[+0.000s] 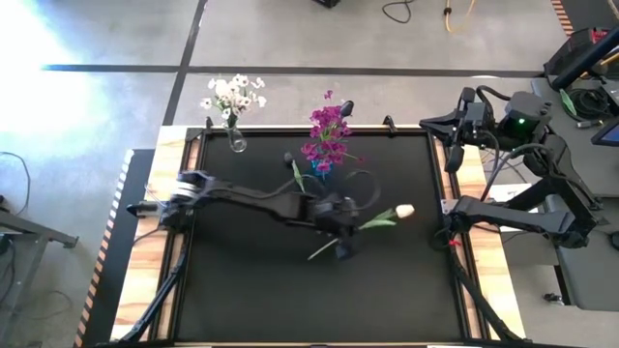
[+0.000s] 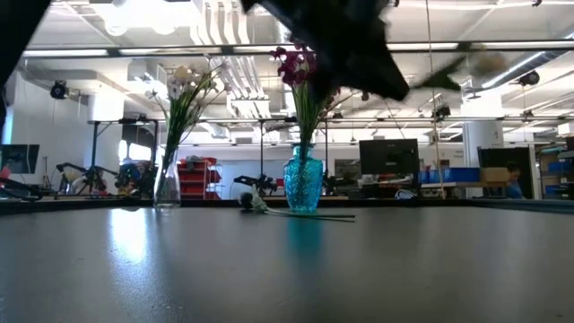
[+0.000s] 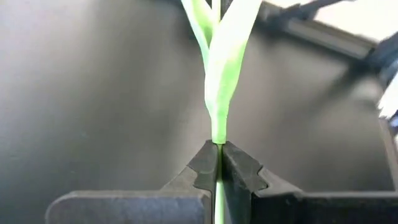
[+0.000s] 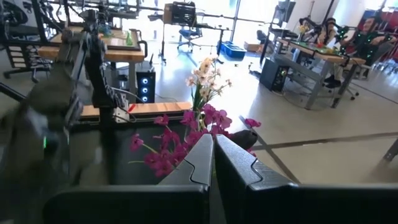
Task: Sort flowers into vase by color
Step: Put the white flower into the transparent vase
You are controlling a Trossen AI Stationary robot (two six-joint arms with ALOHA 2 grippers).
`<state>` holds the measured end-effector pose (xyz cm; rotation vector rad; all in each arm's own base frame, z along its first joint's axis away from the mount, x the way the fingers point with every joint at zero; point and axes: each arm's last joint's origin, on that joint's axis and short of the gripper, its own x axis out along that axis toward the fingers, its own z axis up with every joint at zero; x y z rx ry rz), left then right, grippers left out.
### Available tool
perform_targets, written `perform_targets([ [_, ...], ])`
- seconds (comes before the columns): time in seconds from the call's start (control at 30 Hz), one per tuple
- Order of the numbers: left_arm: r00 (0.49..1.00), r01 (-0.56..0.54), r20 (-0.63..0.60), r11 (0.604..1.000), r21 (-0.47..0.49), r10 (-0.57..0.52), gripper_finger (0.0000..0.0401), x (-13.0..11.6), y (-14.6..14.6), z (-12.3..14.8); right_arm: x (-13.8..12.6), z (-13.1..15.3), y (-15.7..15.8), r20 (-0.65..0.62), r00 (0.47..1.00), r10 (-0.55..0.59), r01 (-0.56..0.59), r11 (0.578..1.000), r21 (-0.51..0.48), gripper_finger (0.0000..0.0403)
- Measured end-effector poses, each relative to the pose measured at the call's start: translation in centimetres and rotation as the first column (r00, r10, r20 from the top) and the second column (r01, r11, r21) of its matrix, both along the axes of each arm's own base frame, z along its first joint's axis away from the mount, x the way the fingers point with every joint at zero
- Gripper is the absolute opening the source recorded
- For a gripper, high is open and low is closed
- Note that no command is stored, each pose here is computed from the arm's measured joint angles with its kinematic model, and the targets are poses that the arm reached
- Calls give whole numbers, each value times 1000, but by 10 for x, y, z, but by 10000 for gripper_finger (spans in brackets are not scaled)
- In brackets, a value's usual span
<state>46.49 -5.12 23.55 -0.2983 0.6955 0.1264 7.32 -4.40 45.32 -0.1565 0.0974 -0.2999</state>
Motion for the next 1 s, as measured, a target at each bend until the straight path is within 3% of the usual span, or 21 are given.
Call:
perform_targets([
  [0.27,943,-204,275,978,40,185,0,-91,7,39,4,2,-3,16,1000,-1,1,1000,7,9],
  [0.47,820,-403,481,910,96,312,0,-165,27,54,28,2,-22,30,999,-15,13,998,67,9],
  [0.67,665,-533,670,838,117,330,0,-228,53,45,57,-2,-45,20,999,-42,40,994,105,9],
  [0.87,517,-713,805,666,218,290,0,-276,83,36,81,-7,-64,27,998,-58,55,992,114,9],
  [1.0,487,-784,830,555,277,273,0,-299,99,30,92,-6,-73,34,997,-74,69,990,127,9],
])
